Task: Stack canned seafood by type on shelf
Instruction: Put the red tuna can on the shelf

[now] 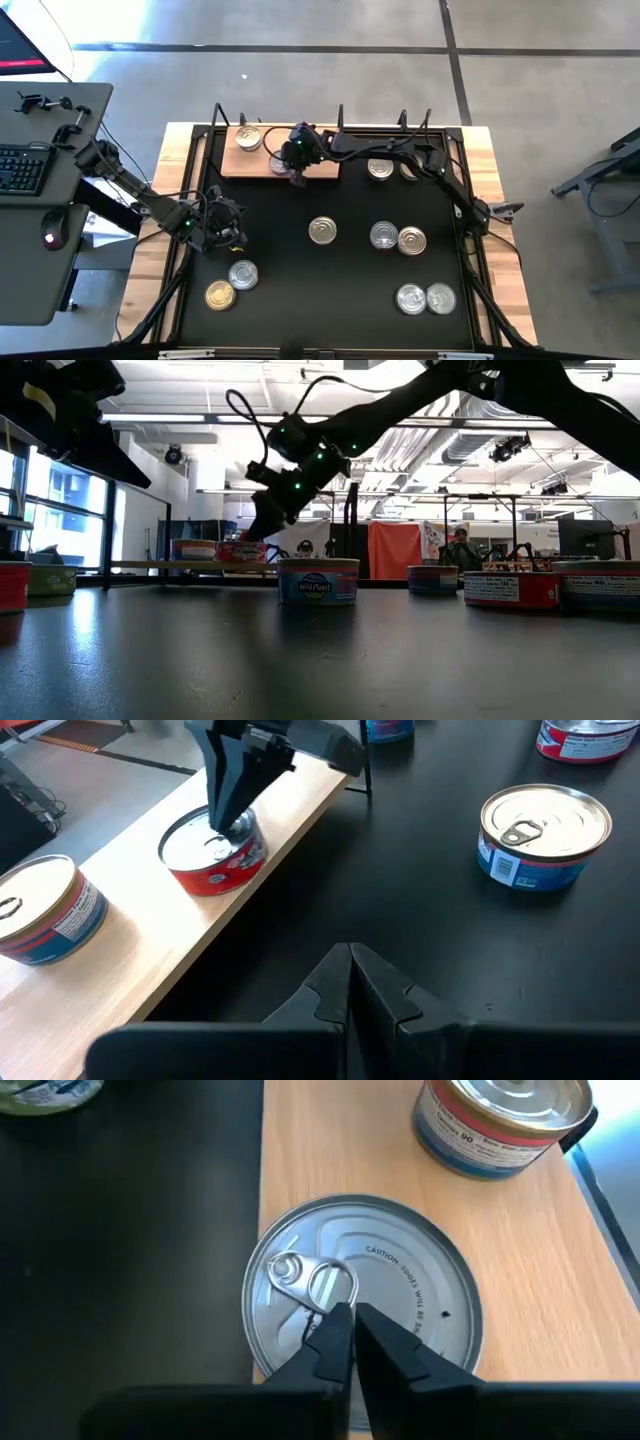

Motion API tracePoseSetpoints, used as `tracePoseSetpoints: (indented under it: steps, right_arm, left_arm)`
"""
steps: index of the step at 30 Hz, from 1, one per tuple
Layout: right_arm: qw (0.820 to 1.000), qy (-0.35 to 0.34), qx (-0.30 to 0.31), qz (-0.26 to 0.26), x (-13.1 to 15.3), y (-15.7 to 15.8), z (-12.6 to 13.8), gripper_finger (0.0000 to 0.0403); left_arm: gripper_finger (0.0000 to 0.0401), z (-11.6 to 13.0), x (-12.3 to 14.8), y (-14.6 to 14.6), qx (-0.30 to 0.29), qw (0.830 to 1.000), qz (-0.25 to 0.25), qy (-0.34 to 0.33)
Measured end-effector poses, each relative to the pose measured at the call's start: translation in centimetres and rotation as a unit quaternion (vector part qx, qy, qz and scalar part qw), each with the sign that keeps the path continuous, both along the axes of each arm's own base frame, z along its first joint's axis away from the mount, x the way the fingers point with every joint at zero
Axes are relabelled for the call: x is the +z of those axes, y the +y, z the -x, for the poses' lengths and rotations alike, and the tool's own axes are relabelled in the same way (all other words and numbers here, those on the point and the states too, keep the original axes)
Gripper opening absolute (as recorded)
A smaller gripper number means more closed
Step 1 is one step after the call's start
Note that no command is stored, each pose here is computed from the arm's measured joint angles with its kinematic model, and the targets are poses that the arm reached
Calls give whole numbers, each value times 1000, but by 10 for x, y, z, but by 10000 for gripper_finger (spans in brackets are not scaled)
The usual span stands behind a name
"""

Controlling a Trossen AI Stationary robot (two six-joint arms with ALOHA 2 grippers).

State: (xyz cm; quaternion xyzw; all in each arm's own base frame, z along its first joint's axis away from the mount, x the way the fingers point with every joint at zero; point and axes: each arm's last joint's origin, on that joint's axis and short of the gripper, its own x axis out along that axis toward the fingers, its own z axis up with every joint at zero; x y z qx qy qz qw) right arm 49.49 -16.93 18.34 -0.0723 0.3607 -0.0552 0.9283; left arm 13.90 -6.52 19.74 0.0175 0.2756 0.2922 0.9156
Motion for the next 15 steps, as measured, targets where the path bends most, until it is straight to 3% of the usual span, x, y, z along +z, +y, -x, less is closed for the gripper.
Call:
tracePoseSetpoints:
  steps: [6,10,15]
  right_arm:
    - [998,-15,-56,9,-3,-15,0,2]
    - [990,-44,-130,17,-3,-27,0,1]
    - [972,-161,-172,-6,26,-33,-4,2]
  left_arm:
    - [0,0,0,0,0,1000,0,-1]
    - [0,-1,1,-1,4,1000,0,-12]
    - [0,-9,6,-1,11,999,8,-49]
